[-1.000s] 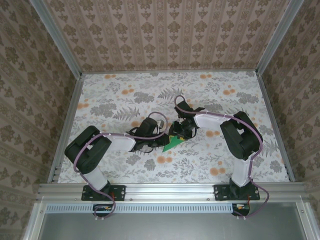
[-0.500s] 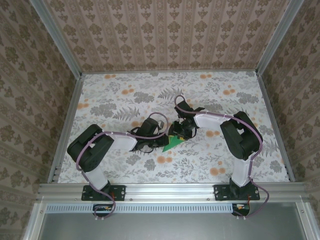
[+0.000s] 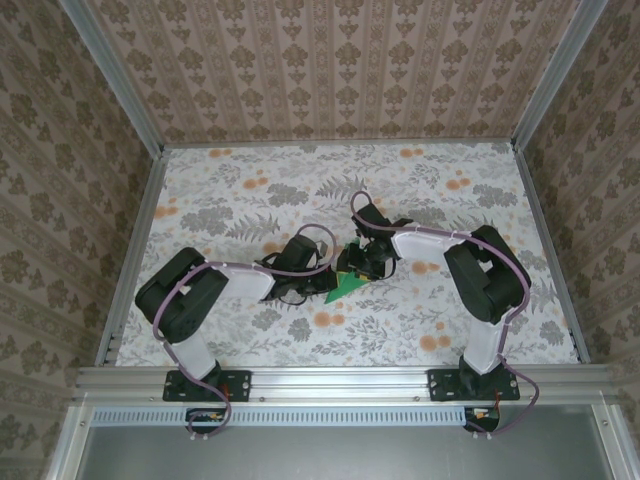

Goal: Fold a paper plane with a square sheet of paper (pick it up from the middle)
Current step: Fourth fold the wing at the center of the table.

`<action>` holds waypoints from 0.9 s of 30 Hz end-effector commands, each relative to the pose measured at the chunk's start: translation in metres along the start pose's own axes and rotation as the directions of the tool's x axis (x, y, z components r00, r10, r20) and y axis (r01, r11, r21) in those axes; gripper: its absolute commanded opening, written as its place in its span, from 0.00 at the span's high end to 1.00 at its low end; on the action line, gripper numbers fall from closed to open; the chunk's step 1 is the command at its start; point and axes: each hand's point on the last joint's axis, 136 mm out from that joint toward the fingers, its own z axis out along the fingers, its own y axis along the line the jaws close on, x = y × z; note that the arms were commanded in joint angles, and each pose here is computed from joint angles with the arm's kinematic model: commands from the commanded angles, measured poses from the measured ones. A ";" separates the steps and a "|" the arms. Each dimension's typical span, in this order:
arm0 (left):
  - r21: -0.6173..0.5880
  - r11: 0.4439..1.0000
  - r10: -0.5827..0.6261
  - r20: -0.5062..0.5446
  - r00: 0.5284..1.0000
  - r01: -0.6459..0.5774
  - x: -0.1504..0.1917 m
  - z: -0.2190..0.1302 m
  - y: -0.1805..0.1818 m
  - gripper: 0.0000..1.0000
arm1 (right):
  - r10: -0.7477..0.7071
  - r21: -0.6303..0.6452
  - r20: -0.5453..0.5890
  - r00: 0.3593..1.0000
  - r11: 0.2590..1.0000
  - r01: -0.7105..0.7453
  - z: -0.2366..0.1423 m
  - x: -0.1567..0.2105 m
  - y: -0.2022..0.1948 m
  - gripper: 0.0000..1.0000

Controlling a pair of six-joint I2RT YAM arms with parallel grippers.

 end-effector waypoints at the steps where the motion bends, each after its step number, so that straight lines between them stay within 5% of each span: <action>1: -0.049 0.998 -0.041 -0.029 0.999 0.039 0.004 0.006 0.015 0.95 | 0.054 0.256 -0.104 0.993 0.966 -0.026 0.031 0.037 -0.083 0.47; 11: -0.073 0.996 -0.064 -0.071 0.995 0.059 0.015 0.008 0.023 0.97 | -0.069 -0.009 0.009 0.998 0.998 0.069 -0.019 -0.001 -0.006 0.46; 27: -0.074 0.995 -0.066 -0.080 0.995 0.060 0.016 0.006 0.023 0.98 | -0.135 -0.046 0.014 0.991 0.990 0.136 -0.030 -0.017 0.010 0.51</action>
